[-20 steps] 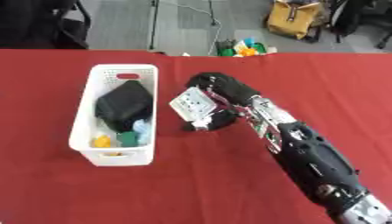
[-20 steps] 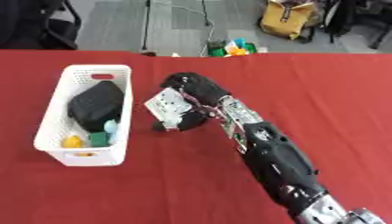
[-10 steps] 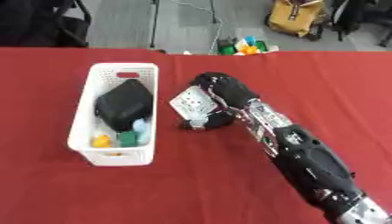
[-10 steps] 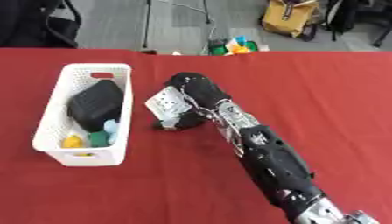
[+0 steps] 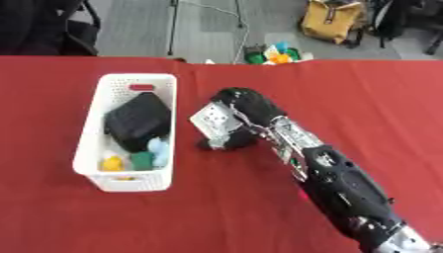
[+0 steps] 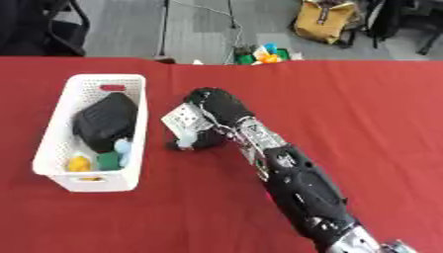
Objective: Pick up objects on the table and place them in the box.
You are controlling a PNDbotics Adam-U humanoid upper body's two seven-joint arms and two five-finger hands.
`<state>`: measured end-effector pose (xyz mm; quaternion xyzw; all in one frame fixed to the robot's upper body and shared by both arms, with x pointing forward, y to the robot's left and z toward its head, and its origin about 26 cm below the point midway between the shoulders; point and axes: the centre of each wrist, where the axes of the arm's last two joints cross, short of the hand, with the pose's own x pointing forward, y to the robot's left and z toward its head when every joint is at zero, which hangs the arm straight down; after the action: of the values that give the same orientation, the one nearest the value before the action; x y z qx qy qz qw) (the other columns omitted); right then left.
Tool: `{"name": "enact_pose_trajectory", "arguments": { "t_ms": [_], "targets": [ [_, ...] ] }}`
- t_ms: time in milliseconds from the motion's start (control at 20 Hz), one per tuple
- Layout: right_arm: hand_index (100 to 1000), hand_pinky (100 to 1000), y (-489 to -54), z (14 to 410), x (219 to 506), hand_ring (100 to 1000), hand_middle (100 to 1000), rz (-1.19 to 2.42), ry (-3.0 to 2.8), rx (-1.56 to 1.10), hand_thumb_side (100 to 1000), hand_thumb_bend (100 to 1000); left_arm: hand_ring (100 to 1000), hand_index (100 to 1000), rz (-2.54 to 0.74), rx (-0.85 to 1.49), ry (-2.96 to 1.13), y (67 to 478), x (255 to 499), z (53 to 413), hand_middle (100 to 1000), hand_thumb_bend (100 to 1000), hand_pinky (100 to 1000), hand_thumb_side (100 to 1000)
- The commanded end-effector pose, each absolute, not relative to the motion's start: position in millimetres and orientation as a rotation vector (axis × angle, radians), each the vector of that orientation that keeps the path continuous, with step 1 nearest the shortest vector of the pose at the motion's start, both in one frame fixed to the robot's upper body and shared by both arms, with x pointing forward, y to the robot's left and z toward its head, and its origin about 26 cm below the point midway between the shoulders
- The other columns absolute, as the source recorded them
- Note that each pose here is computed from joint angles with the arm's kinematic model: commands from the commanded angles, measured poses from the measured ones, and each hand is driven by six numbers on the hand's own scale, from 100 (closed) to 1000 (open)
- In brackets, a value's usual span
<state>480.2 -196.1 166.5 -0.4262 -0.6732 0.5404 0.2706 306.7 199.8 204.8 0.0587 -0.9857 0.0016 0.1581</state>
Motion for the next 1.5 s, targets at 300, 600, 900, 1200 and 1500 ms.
{"name": "enact_pose_trajectory", "arguments": {
  "t_ms": [300, 600, 900, 1200, 1500],
  "targets": [
    [794, 827, -187.5, 180.3, 476.0, 851, 634, 1.203, -1.942, -1.203, 949, 708, 945, 778, 0.0, 0.165, -2.843, 199.2, 304.3, 210.5, 948, 123, 501, 1000],
    [797, 822, -177.8, 180.2, 470.8, 851, 631, 1.179, -1.926, -1.124, 955, 698, 944, 778, -0.004, 0.177, -2.833, 200.6, 303.8, 208.1, 947, 123, 503, 1000],
    [801, 823, -175.9, 190.4, 466.3, 859, 634, 1.145, -1.947, -1.082, 981, 696, 942, 778, -0.004, 0.173, -2.831, 200.3, 303.7, 207.8, 946, 125, 505, 1000],
    [788, 834, -159.0, 191.8, 454.7, 869, 582, 1.009, -2.028, -1.151, 973, 675, 943, 778, -0.004, 0.166, -2.827, 199.7, 303.6, 207.7, 947, 127, 506, 1000],
    [779, 851, -148.7, 179.7, 446.7, 880, 530, 0.992, -2.014, -1.343, 966, 687, 941, 778, -0.001, 0.149, -2.831, 197.8, 303.9, 209.3, 947, 129, 509, 1000]
  ]
}}
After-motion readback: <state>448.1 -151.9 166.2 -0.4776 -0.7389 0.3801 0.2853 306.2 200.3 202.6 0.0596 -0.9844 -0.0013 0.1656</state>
